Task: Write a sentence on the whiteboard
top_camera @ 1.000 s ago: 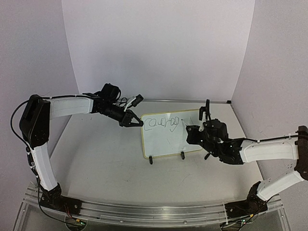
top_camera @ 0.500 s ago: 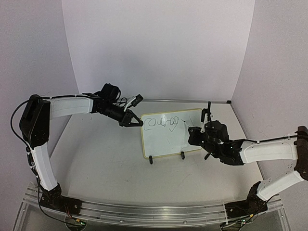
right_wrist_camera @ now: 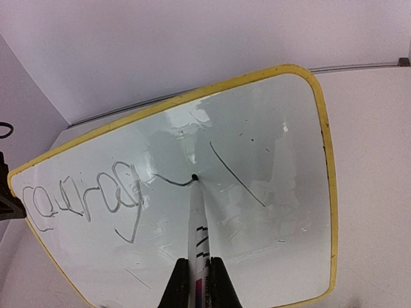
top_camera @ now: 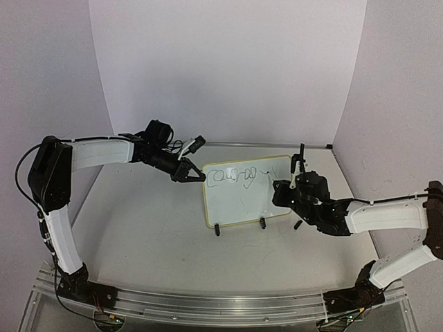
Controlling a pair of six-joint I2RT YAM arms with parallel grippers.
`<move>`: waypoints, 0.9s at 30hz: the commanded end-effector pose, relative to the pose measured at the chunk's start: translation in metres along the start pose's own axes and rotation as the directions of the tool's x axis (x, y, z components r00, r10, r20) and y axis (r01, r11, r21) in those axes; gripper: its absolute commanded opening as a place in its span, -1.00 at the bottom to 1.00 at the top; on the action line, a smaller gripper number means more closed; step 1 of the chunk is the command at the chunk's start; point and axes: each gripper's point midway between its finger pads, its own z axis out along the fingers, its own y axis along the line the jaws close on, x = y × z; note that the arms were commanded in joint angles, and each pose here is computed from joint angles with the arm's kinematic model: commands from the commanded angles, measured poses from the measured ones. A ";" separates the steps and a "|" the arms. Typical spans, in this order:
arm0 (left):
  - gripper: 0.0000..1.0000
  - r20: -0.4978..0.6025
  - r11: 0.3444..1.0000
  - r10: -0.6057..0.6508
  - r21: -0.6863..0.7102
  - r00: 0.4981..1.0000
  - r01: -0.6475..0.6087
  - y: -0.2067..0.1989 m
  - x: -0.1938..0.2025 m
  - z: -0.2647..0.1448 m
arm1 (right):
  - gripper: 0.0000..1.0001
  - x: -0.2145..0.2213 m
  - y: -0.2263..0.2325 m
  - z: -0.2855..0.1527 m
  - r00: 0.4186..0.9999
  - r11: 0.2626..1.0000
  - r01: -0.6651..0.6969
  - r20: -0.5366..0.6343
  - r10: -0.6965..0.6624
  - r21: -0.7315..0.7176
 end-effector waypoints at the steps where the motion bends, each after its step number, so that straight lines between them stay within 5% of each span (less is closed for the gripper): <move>1: -1.00 -0.038 0.991 0.090 -0.092 0.995 -0.093 0.012 0.003 -0.002 | -1.00 -0.019 -0.002 0.009 0.999 0.999 0.024 0.040 -0.025 0.040; 27: -1.00 -0.040 0.991 0.089 -0.092 0.995 -0.093 0.013 0.004 -0.001 | -1.00 0.018 0.013 0.020 0.996 0.996 0.049 -0.074 -0.054 -0.071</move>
